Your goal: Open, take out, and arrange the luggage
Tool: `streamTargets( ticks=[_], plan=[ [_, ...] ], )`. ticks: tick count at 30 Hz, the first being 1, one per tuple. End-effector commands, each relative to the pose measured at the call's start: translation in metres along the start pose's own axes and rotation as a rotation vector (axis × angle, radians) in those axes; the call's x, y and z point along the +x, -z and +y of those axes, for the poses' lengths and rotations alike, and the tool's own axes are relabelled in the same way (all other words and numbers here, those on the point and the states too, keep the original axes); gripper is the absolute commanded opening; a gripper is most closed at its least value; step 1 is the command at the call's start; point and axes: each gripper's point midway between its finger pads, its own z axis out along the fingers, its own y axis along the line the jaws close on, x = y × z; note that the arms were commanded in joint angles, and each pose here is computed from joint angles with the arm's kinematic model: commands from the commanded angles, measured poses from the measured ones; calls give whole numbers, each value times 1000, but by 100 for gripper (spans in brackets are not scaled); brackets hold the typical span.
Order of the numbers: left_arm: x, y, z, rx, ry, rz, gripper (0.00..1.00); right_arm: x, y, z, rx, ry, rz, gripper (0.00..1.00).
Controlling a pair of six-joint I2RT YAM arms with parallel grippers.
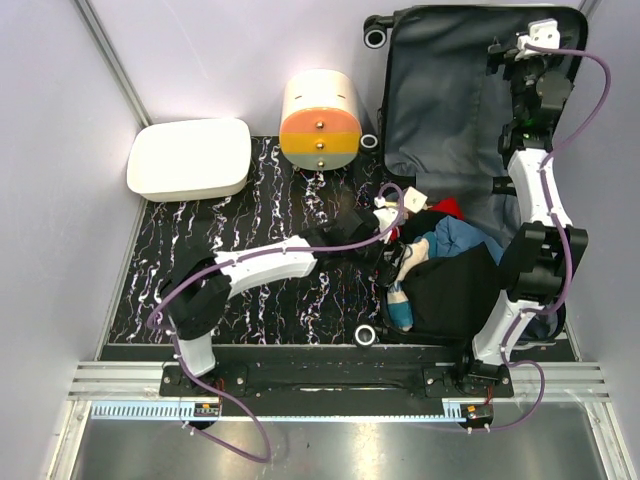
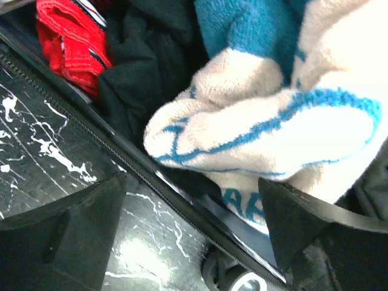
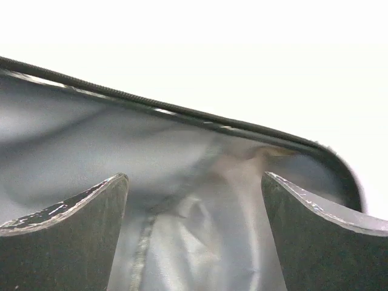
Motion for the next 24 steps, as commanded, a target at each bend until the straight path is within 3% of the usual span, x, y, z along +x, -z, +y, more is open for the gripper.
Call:
streamTargets(
  ticks=[1,9,14,18,24],
  plan=[
    [-40,44,-11,98,-49,-113,97,-4,-14,-21,59,20,-35,100],
    [-72,111,35,83,-29,-267,99,-7,10,-5,-6,-20,-29,100],
    [-84,154,98,30,56,-331,99,-8,30,12,-92,-33,20,100],
    [-90,199,197,-234,67,-327,99,-22,52,24,-175,-52,91,100],
    [-79,256,334,-470,209,-288,99,-14,99,46,-286,-112,290,100]
  ],
)
